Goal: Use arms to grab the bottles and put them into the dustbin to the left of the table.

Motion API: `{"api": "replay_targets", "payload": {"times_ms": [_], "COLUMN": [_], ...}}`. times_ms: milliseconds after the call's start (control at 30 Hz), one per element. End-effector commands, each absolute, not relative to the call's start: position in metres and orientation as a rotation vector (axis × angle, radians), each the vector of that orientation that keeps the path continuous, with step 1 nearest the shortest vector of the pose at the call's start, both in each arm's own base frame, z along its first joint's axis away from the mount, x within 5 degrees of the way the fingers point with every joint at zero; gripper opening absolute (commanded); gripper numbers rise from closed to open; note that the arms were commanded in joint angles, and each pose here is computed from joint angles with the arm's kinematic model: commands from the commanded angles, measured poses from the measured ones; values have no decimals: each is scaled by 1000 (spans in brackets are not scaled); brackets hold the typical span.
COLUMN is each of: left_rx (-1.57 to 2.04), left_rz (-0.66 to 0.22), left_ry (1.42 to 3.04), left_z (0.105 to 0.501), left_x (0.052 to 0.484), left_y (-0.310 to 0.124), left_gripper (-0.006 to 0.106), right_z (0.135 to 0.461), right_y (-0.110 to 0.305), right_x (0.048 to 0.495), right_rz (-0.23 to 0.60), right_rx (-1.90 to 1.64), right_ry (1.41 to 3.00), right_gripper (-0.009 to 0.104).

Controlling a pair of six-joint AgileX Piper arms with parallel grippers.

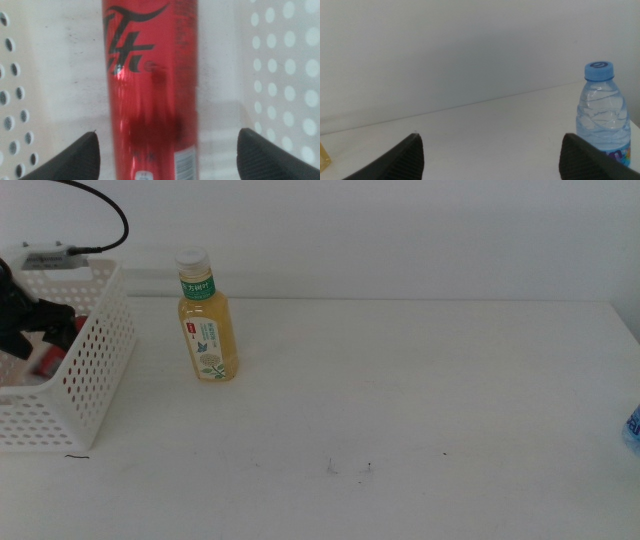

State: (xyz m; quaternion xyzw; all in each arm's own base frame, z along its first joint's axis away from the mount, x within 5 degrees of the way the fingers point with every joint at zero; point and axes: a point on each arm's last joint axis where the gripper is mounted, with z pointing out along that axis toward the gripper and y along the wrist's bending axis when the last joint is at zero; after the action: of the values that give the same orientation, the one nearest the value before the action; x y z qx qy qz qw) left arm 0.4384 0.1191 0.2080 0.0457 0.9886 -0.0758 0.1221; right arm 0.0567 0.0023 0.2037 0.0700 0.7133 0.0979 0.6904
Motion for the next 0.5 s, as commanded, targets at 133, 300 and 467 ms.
{"api": "replay_targets", "payload": {"times_ms": [133,300,467], "left_rx": [59,-6,-101], "left_rz": [-188,-181,-31], "left_ry": [2795,2677,2470], "left_z": [270,312,322], "left_x": [418,372,312], "left_y": [113,77,15], "left_gripper": [94,94,94], "right_z": [204,204,204], "right_y": [2,2,2], "right_x": [56,56,56], "right_rz": [207,207,207], "right_rx": [156,156,156], "right_ry": [1584,1584,1584], "right_gripper": [88,88,88]}}
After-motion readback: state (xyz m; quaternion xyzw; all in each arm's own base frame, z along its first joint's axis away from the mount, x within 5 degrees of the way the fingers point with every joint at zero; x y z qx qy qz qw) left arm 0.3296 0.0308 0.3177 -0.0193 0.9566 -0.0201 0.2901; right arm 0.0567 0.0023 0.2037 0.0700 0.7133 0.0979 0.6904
